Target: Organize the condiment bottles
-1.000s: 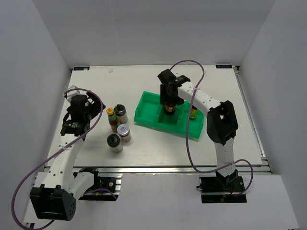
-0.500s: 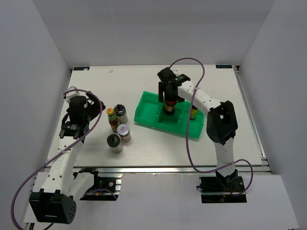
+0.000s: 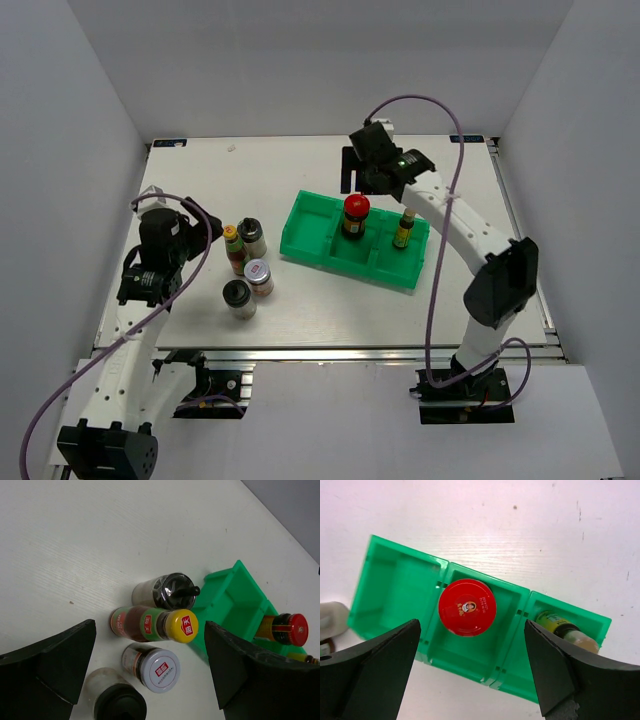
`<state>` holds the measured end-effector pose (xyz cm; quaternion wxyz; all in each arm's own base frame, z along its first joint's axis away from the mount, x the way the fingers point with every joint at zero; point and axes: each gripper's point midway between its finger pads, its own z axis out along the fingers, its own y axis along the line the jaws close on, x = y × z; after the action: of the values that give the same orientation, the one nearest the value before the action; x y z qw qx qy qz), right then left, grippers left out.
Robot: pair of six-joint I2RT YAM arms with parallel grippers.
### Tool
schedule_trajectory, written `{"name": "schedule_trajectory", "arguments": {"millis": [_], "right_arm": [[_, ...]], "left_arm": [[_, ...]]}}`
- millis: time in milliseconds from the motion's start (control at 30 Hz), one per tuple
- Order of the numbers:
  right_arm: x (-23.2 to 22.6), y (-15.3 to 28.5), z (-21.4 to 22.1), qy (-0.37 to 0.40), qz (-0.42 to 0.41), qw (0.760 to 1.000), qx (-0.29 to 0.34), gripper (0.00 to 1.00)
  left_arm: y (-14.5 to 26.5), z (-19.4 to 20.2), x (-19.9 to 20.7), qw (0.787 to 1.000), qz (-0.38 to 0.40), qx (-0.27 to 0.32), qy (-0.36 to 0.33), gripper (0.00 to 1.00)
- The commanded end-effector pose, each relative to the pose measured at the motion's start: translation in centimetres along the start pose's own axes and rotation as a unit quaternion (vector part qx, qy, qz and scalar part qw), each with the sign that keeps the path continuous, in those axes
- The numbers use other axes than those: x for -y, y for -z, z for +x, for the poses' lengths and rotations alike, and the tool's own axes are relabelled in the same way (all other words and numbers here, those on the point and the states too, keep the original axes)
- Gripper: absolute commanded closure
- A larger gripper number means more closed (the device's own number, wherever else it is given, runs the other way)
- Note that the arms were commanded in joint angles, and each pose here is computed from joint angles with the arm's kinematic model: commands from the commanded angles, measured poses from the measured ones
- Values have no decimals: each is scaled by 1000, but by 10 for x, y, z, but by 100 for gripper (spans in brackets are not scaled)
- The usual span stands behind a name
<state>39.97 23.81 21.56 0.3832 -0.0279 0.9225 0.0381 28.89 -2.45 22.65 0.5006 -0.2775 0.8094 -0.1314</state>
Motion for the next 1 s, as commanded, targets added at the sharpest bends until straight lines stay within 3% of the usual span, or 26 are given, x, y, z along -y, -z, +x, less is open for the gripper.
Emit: {"name": "schedule_trajectory", "arguments": {"millis": [0,100,267,567,967], "right_arm": [[-5,29,-24,3,-37,998,57,11],[-8,38,-19,6,-62,996,62,11],[-6,43,-7,12,-77,995,61,11],[0,39,17,26,-82,995,44,11],[9,31,38,36,-72,996,31,11]], "left_arm": [[12,0,10,1000,18,0,-20,2],[14,7,31,996,71,-4,-51,2],[15,27,54,989,92,-34,-111,2],[-3,41,31,988,-17,-51,-147,2],[-38,56,33,983,-5,-39,-182,4]]}}
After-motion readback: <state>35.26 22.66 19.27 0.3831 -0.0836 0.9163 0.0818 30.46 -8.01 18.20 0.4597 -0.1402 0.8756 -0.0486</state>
